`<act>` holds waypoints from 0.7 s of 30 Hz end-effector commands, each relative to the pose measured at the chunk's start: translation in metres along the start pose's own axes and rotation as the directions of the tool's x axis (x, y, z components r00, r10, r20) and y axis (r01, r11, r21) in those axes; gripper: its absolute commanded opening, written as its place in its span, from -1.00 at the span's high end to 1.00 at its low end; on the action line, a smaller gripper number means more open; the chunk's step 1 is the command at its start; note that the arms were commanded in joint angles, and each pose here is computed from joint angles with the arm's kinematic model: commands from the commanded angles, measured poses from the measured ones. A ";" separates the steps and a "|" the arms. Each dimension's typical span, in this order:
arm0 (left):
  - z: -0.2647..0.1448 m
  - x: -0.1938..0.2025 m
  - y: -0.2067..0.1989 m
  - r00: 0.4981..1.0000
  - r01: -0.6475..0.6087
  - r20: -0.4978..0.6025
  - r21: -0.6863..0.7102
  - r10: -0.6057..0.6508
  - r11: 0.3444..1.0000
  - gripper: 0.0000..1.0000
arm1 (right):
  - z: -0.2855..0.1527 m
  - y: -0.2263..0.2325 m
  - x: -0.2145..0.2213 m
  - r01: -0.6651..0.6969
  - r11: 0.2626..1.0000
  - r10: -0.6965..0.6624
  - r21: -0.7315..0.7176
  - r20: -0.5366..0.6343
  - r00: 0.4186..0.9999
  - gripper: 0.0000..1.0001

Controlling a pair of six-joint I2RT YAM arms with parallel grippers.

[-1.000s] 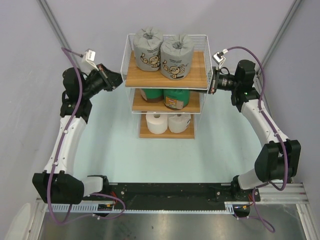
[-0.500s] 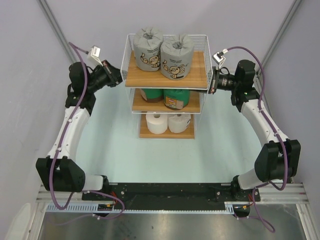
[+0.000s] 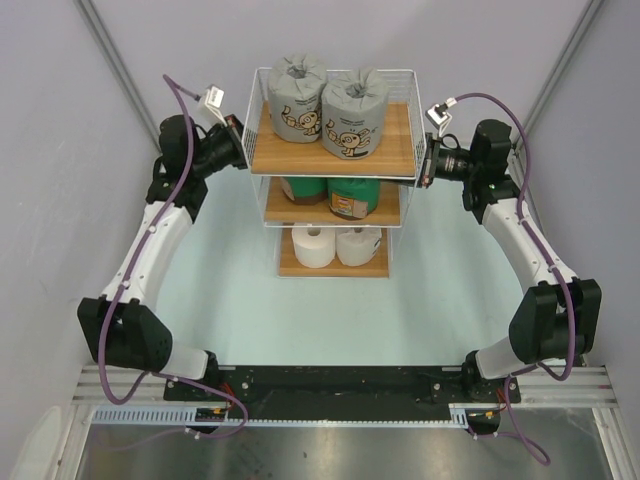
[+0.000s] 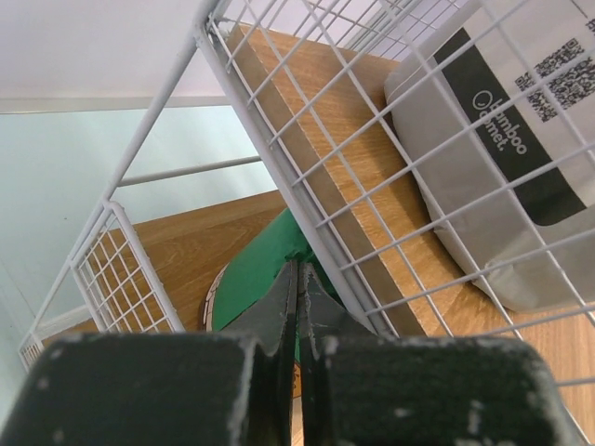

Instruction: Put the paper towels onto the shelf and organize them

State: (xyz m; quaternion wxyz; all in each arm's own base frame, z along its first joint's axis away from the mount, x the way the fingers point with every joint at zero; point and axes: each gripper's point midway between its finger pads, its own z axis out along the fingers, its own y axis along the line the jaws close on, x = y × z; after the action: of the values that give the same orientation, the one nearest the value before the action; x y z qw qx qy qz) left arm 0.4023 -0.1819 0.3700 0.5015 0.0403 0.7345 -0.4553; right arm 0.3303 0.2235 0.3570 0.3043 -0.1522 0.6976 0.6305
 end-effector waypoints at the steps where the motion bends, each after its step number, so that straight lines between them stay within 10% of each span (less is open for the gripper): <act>1: 0.002 -0.006 -0.012 0.999 -0.049 0.008 0.015 0.049 0.999 0.99 | -0.002 0.014 -0.013 0.071 0.997 -0.071 -0.022 0.018 0.997 1.00; 21: -0.002 0.031 -0.032 0.996 -0.067 -0.062 0.063 0.070 0.996 1.00 | -0.004 -0.001 -0.037 0.029 0.999 -0.026 -0.041 0.076 0.997 1.00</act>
State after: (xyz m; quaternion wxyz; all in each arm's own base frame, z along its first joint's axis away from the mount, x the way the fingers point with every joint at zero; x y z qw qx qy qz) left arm 0.4023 -0.1858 0.3642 0.5134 0.0436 0.7400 -0.4323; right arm 0.3494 0.2192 0.3573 0.3076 -0.1328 0.6898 0.6418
